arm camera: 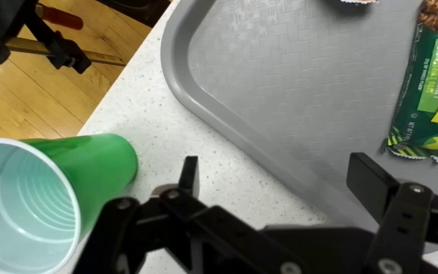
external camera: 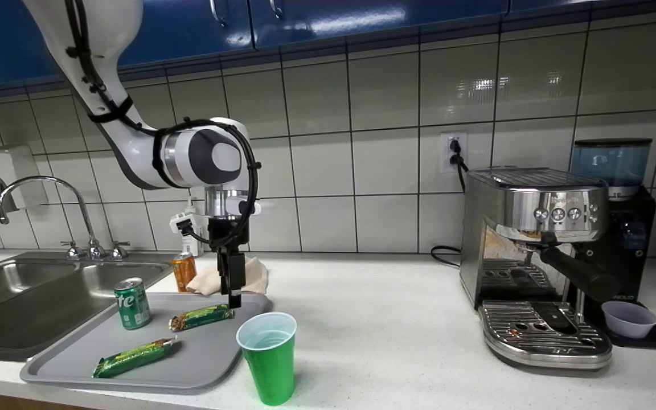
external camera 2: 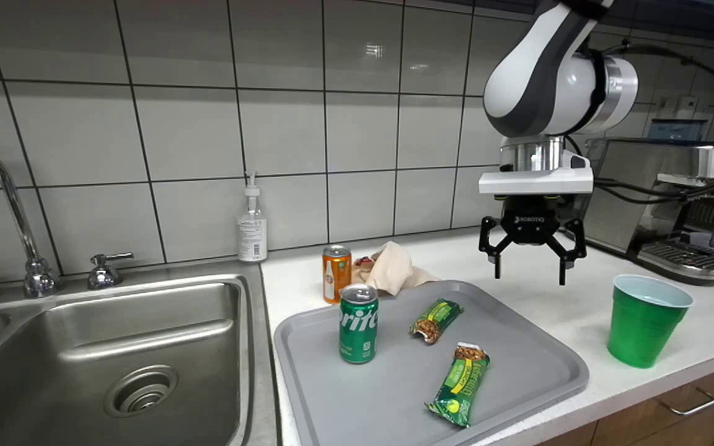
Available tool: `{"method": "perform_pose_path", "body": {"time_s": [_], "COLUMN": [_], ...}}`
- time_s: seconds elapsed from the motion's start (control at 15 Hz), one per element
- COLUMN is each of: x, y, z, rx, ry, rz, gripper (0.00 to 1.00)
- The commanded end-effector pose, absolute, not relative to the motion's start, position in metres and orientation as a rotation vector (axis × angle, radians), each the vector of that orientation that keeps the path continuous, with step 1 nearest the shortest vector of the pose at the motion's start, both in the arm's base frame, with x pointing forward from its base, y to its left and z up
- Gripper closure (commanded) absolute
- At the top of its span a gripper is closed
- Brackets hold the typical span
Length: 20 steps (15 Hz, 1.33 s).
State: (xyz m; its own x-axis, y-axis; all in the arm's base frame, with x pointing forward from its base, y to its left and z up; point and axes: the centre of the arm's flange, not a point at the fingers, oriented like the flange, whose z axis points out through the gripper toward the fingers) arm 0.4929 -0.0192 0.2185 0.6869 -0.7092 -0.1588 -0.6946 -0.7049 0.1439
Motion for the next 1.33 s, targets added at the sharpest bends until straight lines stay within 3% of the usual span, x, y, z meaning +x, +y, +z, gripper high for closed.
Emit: {"method": "perform_pose_path", "body": {"time_s": [0.0,1.27], "x": [0.482,0.47], "y": [-0.036,-0.077], "z": [0.224,0.27], "rx": [2.833,2.834], "ry": [-1.192,-1.218], "rz": [-0.289,-0.176], "gripper": [0.0,0.0]}}
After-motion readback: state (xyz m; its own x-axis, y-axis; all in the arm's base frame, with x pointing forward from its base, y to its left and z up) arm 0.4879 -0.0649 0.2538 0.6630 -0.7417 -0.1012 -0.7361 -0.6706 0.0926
